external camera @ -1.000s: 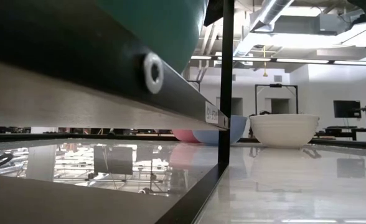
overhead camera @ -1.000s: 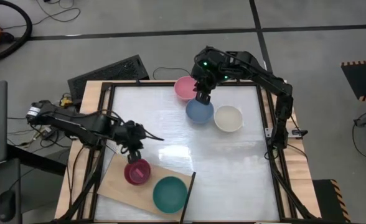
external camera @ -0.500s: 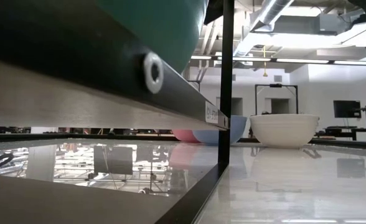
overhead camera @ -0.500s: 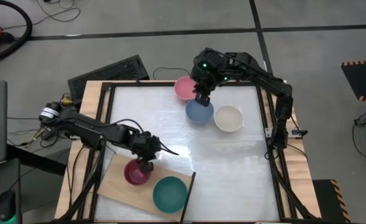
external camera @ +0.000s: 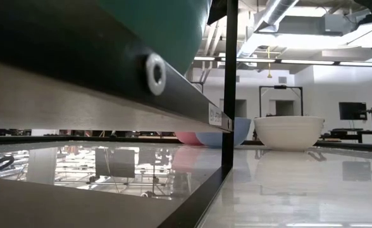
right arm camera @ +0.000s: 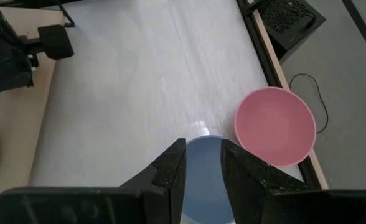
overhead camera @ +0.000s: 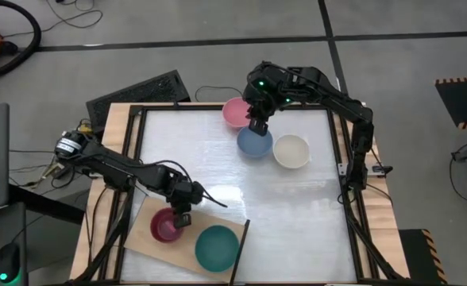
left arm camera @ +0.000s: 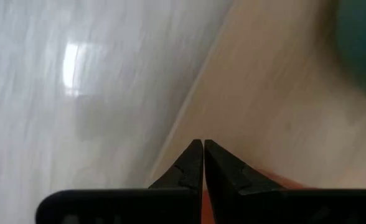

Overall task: Place and stack bowls onto a shelf
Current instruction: Stack the pink bowl on top of the light blue bowl on the shelf, then put the light pink bowl on top of the dark green bowl on the shelf

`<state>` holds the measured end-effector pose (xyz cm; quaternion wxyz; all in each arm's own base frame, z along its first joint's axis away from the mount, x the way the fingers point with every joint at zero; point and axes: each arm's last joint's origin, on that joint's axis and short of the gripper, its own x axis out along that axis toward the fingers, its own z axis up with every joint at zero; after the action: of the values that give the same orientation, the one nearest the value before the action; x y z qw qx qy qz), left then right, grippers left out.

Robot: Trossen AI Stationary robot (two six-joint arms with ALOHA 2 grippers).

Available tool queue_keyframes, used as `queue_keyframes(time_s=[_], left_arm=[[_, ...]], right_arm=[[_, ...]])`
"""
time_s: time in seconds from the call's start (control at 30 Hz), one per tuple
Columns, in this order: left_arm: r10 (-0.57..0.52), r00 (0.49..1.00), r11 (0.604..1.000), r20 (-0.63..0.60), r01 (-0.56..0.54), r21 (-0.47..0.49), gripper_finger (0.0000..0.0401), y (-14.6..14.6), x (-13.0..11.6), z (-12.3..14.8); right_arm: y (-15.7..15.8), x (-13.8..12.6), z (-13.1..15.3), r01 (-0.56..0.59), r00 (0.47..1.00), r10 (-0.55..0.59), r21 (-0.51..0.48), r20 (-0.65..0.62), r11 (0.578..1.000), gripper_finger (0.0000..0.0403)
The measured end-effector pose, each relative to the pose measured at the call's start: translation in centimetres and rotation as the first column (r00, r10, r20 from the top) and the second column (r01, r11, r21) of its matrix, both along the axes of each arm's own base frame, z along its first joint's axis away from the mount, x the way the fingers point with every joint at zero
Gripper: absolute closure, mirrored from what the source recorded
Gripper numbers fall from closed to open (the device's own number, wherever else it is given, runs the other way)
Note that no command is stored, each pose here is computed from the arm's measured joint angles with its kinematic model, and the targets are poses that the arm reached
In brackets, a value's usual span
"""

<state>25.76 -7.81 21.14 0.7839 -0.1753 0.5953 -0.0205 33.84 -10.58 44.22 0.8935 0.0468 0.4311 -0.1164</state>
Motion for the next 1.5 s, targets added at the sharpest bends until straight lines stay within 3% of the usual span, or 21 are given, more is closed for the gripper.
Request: queue_keyframes(time_s=[0.33,0.47,0.6,0.73,0.87,0.97,1.2,1.37,1.5], left_arm=[[0.003,0.997,0.999,-0.08,0.0,0.039,0.0401,-0.7,-1.3,0.1],[0.017,1.0,0.999,0.023,-0.017,0.027,0.0401,-0.5,-1.0,2.7],[0.063,0.979,0.997,0.192,-0.072,0.039,0.0401,0.4,-1.5,7.0],[0.128,0.913,0.986,0.387,-0.158,0.047,0.0401,1.7,-3.5,11.8],[0.212,0.814,0.962,0.541,-0.27,0.03,0.0401,2.9,-6.7,15.1],[0.273,0.739,0.935,0.616,-0.355,0.011,0.04,3.9,-9.2,16.6],[0.372,0.595,0.863,0.712,-0.504,-0.03,0.0376,5.7,-13.8,18.3],[0.39,0.566,0.846,0.726,-0.532,-0.04,0.0367,6.2,-15.2,18.5],[0.39,0.574,0.829,0.72,-0.559,-0.005,0.0367,6.4,-15.5,18.2]], right_arm=[[0.0,0.0,0.0,0.0,1.0,0.0,-0.001,0.003,1.0,0.0276],[-0.3,0.8,-0.8,0.001,1.0,-0.001,-0.005,0.016,1.0,0.0276],[-0.8,2.2,-3.3,0.012,1.0,-0.012,0.001,-0.009,1.0,0.0276],[-1.8,3.5,-6.4,0.079,0.997,-0.081,-0.063,-0.022,0.995,0.0273],[-3.4,2.9,-9.2,0.04,0.976,-0.084,-0.214,-0.2,0.976,0.0257],[-4.9,1.9,-10.6,-0.048,0.953,-0.021,-0.218,-0.303,0.975,0.0235],[-8.0,0.9,-15.2,-0.186,0.922,0.106,-0.186,-0.372,0.965,0.0189],[-9.3,0.3,-17.8,-0.37,0.87,0.256,-0.215,-0.421,0.904,0.0191],[-10.1,0.5,-18.6,-0.442,0.857,0.295,-0.306,-0.424,0.843,0.0197]])
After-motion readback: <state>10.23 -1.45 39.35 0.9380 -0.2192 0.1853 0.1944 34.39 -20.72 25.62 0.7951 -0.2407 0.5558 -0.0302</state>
